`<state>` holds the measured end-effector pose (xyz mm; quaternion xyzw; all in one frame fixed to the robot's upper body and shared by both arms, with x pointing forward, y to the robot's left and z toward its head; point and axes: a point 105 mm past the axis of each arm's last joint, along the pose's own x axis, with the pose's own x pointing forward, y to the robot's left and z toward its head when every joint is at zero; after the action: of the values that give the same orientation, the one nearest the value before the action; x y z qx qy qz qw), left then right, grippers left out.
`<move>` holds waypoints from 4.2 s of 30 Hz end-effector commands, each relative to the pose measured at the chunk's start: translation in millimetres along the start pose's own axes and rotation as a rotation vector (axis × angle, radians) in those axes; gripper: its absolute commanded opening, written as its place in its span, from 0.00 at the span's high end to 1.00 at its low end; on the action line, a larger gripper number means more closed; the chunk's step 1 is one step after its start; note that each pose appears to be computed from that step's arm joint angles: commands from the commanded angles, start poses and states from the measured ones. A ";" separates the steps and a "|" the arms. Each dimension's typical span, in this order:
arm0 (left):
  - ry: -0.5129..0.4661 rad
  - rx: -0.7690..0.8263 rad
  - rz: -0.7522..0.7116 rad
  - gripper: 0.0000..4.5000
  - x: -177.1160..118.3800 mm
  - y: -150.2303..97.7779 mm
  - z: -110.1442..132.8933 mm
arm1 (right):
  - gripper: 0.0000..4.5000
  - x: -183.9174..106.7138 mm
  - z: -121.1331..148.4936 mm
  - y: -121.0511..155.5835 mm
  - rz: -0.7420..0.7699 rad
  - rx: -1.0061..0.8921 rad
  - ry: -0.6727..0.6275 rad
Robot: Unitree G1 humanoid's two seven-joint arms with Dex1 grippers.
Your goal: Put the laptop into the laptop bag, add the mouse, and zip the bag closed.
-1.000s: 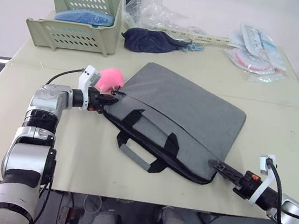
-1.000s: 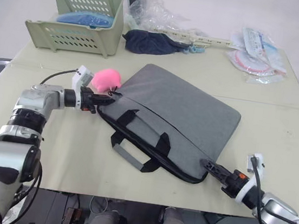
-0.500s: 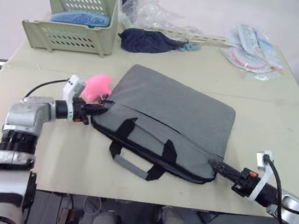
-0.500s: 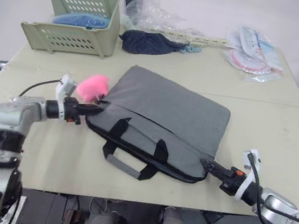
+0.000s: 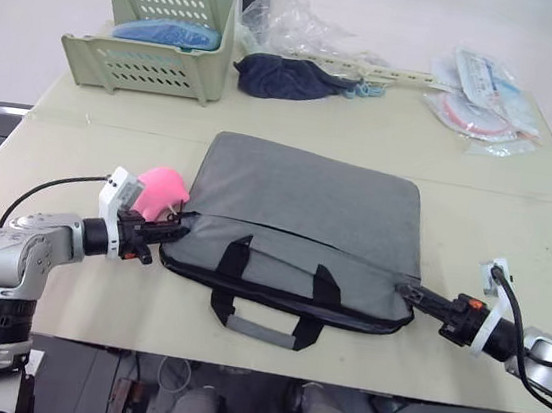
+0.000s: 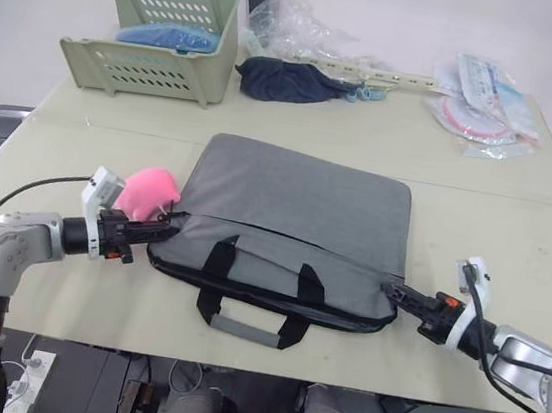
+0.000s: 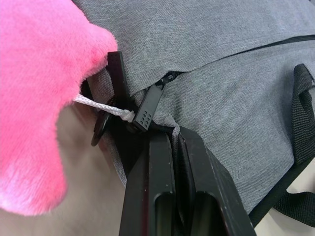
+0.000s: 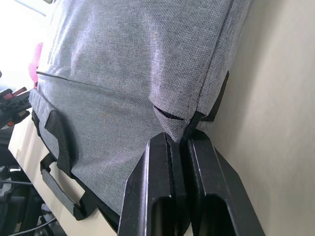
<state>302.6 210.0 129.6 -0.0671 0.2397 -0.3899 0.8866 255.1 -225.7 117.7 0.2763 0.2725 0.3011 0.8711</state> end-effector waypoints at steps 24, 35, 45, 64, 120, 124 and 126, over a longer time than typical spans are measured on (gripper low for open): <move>0.036 0.011 0.053 0.00 -6.8 7.6 -7.0 | 0.06 -3.2 14.1 3.4 0.010 -0.080 -0.054; -0.005 0.011 0.026 0.88 1.0 3.5 1.8 | 1.00 -3.5 18.8 4.6 0.026 -0.085 -0.095; -0.060 0.051 -0.038 0.99 32.6 -6.8 19.9 | 1.00 -5.7 48.5 -16.2 -0.056 -0.107 -0.177; -0.065 0.042 0.058 0.66 14.5 15.0 14.8 | 0.60 0.1 49.5 -21.7 -0.053 -0.120 -0.200; 0.136 0.585 0.042 0.00 -21.5 73.1 88.2 | 0.99 175.5 44.2 84.5 0.523 -1.070 0.015; 0.229 0.587 0.032 0.00 -17.5 79.2 72.0 | 0.99 175.7 43.7 84.7 0.523 -1.072 0.019; 0.228 0.584 0.037 0.11 -20.9 80.4 72.3 | 1.00 175.5 42.7 83.5 0.520 -1.072 0.022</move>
<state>380.7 266.2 172.6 0.2273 0.2108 -0.4388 0.8434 371.5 -60.2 168.0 -0.1449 -0.0254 0.6010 0.7856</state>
